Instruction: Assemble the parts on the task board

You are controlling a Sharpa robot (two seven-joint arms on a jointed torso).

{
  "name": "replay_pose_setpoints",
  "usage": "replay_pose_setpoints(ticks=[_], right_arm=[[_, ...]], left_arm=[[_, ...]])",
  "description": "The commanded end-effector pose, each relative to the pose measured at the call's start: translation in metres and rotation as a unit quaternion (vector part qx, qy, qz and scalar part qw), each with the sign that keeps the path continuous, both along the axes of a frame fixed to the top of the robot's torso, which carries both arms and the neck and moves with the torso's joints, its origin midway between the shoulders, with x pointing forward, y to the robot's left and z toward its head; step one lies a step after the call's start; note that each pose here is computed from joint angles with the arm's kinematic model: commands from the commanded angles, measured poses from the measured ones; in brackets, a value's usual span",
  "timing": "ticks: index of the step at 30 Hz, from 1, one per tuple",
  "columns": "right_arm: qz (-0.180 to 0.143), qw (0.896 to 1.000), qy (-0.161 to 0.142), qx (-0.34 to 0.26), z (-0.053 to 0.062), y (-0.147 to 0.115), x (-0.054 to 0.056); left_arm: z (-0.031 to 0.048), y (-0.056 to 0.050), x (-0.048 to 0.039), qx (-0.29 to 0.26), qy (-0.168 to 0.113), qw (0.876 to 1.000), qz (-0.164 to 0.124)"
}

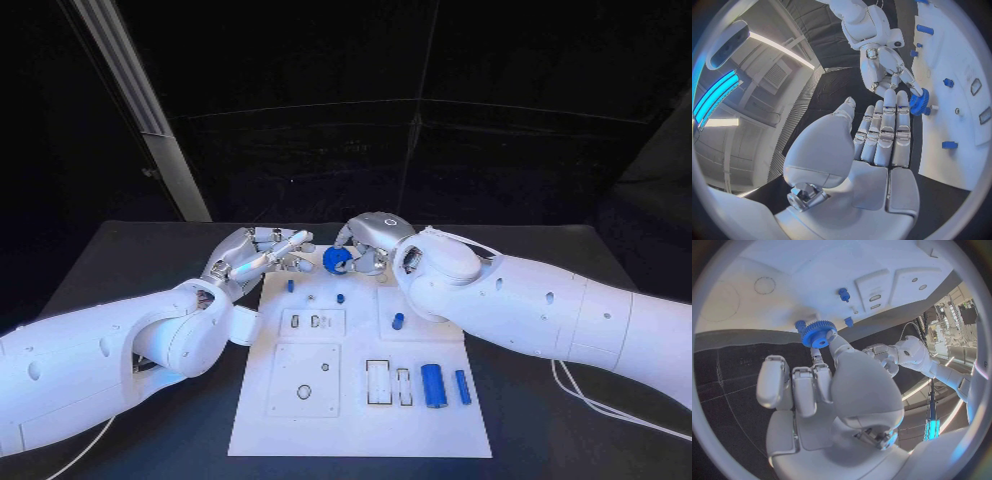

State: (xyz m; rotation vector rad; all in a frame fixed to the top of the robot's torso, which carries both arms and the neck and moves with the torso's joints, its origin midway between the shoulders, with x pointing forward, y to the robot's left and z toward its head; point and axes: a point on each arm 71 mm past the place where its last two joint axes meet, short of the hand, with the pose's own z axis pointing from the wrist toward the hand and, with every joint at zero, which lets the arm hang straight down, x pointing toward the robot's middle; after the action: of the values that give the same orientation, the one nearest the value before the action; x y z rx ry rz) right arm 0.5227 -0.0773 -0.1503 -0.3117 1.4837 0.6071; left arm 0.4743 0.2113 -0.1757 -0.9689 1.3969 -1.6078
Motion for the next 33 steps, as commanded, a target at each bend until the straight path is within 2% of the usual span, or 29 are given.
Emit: replay_pose_setpoints(ticks=[1,33], right_arm=[[-0.001,1.0,0.003,-0.021,-0.003,0.003,0.002],[-0.001,0.998,0.031,-0.056,-0.014,0.014,0.008]], left_arm=[[0.002,-0.002,-0.0001,-0.006,-0.007,1.0,-0.007],[0.0019,-0.003,0.0009,-0.006,-0.006,1.0,-0.007]])
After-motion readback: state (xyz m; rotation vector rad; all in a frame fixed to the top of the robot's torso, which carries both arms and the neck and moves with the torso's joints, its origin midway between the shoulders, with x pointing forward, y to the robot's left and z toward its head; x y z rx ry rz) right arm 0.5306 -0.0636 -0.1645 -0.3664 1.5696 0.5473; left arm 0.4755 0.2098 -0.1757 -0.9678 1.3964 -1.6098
